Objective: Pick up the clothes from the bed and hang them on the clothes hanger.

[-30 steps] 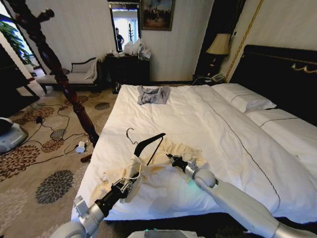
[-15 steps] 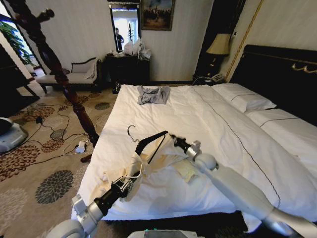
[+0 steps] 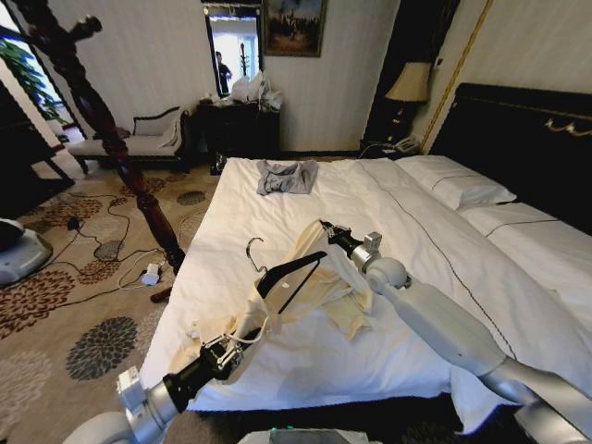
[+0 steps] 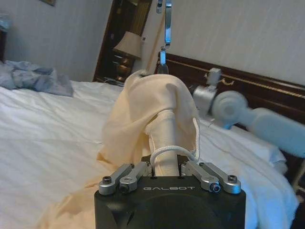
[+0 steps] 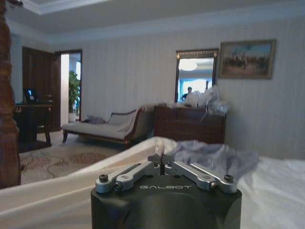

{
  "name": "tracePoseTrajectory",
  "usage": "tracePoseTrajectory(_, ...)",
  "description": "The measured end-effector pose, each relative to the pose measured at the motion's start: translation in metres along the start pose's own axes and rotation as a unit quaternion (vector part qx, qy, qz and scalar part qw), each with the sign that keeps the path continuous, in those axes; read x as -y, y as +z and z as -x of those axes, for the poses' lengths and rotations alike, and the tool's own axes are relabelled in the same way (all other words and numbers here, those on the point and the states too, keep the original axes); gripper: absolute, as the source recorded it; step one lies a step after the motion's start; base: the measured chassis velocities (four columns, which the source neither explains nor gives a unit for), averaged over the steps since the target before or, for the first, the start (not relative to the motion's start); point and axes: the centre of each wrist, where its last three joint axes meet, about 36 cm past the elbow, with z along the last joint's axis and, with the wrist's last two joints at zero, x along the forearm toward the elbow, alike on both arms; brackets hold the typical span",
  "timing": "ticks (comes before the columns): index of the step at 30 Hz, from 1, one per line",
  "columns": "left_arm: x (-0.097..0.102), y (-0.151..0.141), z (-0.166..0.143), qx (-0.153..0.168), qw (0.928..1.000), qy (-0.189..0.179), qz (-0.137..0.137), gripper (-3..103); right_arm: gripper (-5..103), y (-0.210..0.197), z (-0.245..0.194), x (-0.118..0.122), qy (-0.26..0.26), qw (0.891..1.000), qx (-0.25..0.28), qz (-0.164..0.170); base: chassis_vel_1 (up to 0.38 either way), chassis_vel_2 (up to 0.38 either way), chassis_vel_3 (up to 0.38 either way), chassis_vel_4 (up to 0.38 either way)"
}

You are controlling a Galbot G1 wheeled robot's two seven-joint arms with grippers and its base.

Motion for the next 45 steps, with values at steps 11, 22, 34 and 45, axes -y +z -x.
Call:
tracePoseTrajectory(11,-0.016,-0.01,0.019,-0.007,0.9997,-0.022,0.004,20,0,-0.044,-0.033,-0.02,-0.02,0.999,0.034,-0.006,0.0,0.0,0.0,0.0)
tracePoseTrajectory(22,-0.041,-0.074,0.054,0.017,0.9995,0.007,0.027,20,0,-0.08,-0.053,-0.054,-0.05,0.997,0.056,0.031,0.0,0.0,0.0,0.0)
tracePoseTrajectory(34,-0.063,-0.088,0.065,0.003,0.9998,0.0,0.017,20,0,-0.122,-0.072,-0.068,-0.065,0.992,0.087,0.064,0.0,0.0,0.0,0.0)
tracePoseTrajectory(45,-0.082,-0.115,0.082,0.027,0.9984,-0.011,0.048,20,0,-0.137,-0.086,-0.101,-0.112,0.984,0.088,0.111,0.0,0.0,0.0,0.0)
